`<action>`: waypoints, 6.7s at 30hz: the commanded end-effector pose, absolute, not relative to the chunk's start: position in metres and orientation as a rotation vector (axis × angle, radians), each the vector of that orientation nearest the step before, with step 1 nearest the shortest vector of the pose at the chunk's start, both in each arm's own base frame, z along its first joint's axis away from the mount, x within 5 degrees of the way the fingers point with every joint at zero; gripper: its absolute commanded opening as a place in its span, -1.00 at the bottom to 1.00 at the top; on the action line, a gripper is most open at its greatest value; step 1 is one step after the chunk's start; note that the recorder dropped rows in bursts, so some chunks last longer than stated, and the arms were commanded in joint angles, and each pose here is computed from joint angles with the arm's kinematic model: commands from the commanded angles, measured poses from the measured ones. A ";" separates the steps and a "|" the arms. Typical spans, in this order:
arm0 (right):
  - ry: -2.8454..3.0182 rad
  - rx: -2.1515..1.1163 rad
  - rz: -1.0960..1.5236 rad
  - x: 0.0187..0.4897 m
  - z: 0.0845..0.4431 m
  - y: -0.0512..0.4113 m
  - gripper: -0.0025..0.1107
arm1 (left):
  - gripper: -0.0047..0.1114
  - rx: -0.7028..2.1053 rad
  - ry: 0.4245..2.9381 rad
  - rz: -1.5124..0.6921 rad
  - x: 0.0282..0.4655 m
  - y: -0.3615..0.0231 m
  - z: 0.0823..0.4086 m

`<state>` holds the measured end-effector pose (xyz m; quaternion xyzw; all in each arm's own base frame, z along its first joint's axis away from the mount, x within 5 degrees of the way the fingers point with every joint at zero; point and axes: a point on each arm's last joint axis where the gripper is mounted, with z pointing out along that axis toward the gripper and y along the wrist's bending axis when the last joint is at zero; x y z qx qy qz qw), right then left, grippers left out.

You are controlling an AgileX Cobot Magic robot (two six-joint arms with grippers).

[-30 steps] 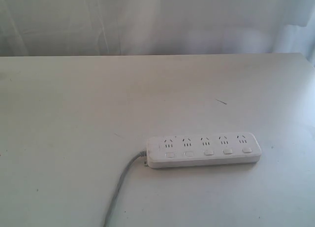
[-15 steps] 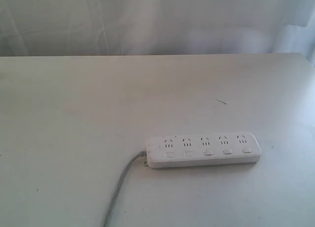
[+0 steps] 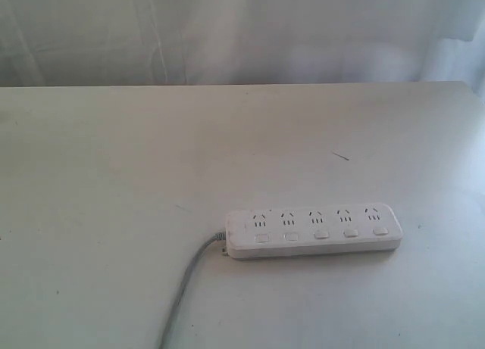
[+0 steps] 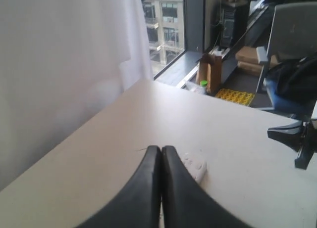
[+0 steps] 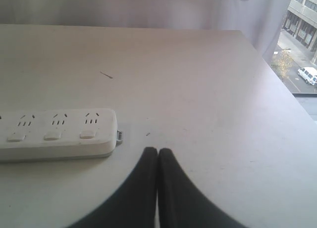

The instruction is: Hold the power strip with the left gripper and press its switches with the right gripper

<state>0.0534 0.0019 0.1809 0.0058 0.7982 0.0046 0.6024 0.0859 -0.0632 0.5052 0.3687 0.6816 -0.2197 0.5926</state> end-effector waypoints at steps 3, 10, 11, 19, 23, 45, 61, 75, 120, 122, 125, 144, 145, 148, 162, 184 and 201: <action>1.832 0.021 0.007 0.053 0.182 0.001 -0.96 | -0.92 0.863 1.559 -0.599 0.080 -0.068 0.508; 1.832 0.021 0.007 0.053 0.182 0.001 -0.96 | -0.92 1.013 1.585 -0.625 0.071 -0.071 0.500; 1.832 0.021 0.007 0.053 0.182 0.001 -0.96 | -0.92 1.022 1.569 -0.625 0.071 -0.072 0.501; 1.832 0.021 0.007 0.053 0.182 0.001 -0.96 | -0.92 0.959 1.489 -0.521 0.079 -0.068 0.508; 1.832 0.021 0.007 0.053 0.182 0.001 -0.96 | -0.92 0.721 1.552 -0.397 0.094 -0.055 0.512; 1.832 0.021 0.007 0.053 0.182 0.001 -0.96 | -0.92 -0.222 1.791 -0.533 0.137 -0.015 0.456; 1.832 0.035 0.018 0.053 0.182 0.001 -0.96 | -0.92 -0.113 1.320 -0.241 0.161 -0.006 0.438; 1.832 0.035 0.018 0.053 0.182 0.001 -0.96 | -0.92 0.855 1.459 0.240 0.214 -0.119 0.405; 1.832 0.035 0.018 0.053 0.182 0.001 -0.96 | -0.92 1.873 2.052 -0.260 0.247 -0.240 0.304; 1.832 0.035 0.018 0.053 0.182 0.001 -0.96 | -0.92 1.884 2.032 -0.265 0.247 -0.241 0.304; 1.832 0.035 0.018 0.053 0.182 0.001 -0.96 | -0.88 1.892 2.032 -0.290 0.245 -0.242 0.304; 1.832 0.035 0.018 0.053 0.182 0.001 -0.96 | 0.88 2.050 2.037 -0.059 0.290 -0.262 0.216; 1.832 0.035 0.018 0.053 0.182 0.001 -0.96 | 0.88 2.027 2.048 -0.037 0.293 -0.263 0.212; 1.832 0.035 0.018 0.053 0.182 0.001 -0.96 | 0.88 1.963 2.014 -0.017 0.302 -0.269 0.204; 1.832 0.035 0.018 0.053 0.182 0.001 -0.96 | 0.88 2.034 2.058 -0.022 0.320 -0.285 0.163; 1.832 0.035 0.018 0.053 0.182 0.001 -0.96 | 0.88 2.104 2.235 -0.124 0.313 -0.285 0.157; 1.832 0.035 0.018 0.053 0.182 0.001 -0.96 | 0.88 1.873 2.296 -0.224 0.321 -0.300 0.170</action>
